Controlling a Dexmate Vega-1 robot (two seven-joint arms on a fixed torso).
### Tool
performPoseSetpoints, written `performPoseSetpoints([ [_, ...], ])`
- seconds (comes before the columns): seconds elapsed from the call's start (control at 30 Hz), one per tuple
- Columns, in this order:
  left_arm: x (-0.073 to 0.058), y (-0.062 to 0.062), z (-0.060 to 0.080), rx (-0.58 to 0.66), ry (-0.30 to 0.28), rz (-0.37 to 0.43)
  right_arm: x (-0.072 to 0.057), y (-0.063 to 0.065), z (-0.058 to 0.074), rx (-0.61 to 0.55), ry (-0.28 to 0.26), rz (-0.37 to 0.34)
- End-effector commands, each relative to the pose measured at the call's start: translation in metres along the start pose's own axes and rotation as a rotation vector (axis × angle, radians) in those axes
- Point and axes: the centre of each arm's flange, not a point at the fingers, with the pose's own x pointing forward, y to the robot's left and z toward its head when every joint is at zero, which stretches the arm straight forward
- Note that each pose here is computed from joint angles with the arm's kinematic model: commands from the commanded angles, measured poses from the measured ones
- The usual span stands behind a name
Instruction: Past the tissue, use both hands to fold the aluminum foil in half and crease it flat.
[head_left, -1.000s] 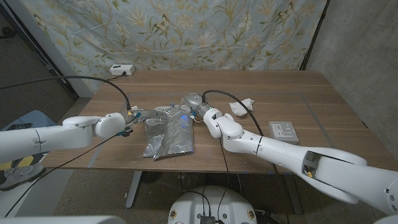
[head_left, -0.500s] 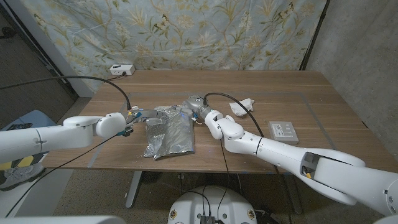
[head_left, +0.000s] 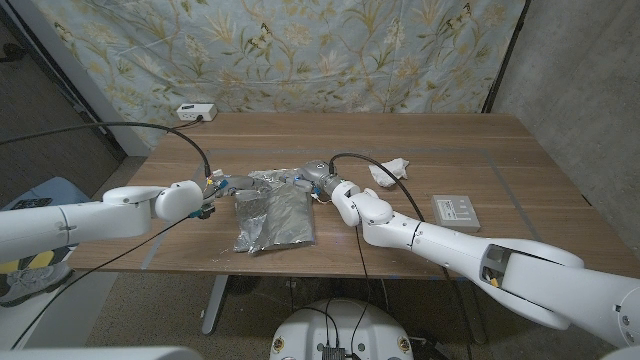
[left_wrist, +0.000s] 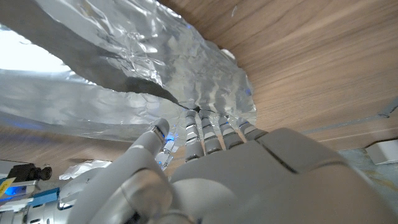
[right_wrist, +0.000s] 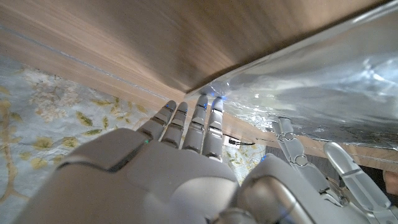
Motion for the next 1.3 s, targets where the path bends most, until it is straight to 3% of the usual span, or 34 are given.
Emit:
performPoseSetpoints([
  [0.03,-0.001,-0.001,0.002,-0.005,-0.002,0.003,0.004,0.013,-0.005,-0.001,-0.015,0.014],
  [0.2,-0.001,-0.002,0.002,-0.004,-0.004,0.001,0.004,0.010,-0.004,0.000,-0.012,0.003],
  [0.57,0.001,-0.002,0.003,-0.008,-0.013,0.004,-0.007,-0.014,0.002,0.000,-0.020,-0.034],
  [0.97,0.001,-0.001,0.006,-0.010,-0.016,0.016,-0.021,-0.034,0.012,0.039,-0.049,-0.020],
  [1.3,0.003,-0.002,0.011,-0.013,-0.015,0.017,-0.041,-0.043,0.012,0.091,-0.021,0.032],
])
